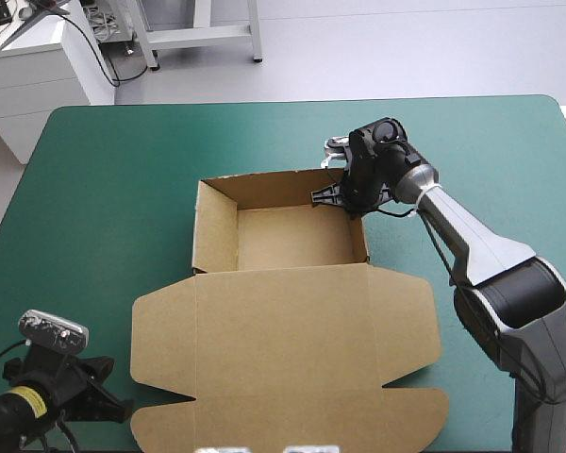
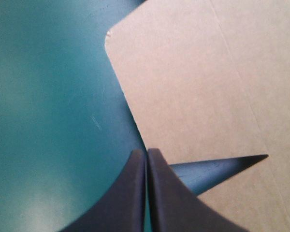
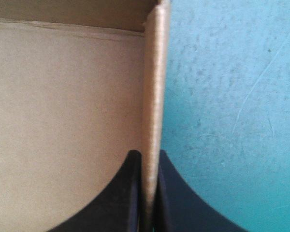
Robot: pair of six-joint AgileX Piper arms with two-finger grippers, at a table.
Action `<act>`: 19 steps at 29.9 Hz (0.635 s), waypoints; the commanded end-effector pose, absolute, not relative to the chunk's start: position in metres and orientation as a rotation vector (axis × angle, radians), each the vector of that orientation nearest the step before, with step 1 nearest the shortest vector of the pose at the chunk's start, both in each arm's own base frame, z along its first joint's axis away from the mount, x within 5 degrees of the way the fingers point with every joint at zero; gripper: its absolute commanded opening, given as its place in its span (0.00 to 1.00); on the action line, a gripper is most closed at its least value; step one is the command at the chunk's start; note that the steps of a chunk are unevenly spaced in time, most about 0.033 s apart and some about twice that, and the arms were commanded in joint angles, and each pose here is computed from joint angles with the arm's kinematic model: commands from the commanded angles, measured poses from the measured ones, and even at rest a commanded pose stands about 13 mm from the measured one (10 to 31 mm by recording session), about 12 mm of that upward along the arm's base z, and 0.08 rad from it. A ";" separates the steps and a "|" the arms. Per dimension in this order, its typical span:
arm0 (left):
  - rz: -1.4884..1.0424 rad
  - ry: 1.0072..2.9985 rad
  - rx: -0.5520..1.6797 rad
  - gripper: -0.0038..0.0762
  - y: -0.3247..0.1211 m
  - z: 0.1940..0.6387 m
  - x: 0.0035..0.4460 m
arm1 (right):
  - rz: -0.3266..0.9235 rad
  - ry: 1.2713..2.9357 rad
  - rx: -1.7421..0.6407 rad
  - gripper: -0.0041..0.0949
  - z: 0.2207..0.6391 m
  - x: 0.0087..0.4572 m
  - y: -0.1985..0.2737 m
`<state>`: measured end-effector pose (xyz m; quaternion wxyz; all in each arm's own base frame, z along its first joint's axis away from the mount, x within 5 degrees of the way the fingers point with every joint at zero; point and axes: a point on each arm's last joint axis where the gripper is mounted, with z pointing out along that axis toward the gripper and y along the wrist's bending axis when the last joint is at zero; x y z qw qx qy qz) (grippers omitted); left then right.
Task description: Fold the box
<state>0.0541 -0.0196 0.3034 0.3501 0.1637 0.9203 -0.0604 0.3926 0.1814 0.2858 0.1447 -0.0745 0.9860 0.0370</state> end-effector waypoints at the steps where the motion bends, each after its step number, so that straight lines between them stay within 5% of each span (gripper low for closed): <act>1: -0.189 2.316 0.390 0.04 -0.018 0.295 0.047 | 0.114 2.788 -0.213 0.02 0.315 0.386 0.170; 6: -0.193 2.291 0.386 0.04 -0.014 0.285 0.036 | 0.078 2.735 -0.144 0.02 0.337 0.391 0.129; 19: -0.189 2.317 0.390 0.04 -0.014 0.277 0.036 | -0.155 2.629 0.352 0.02 0.373 0.381 -0.083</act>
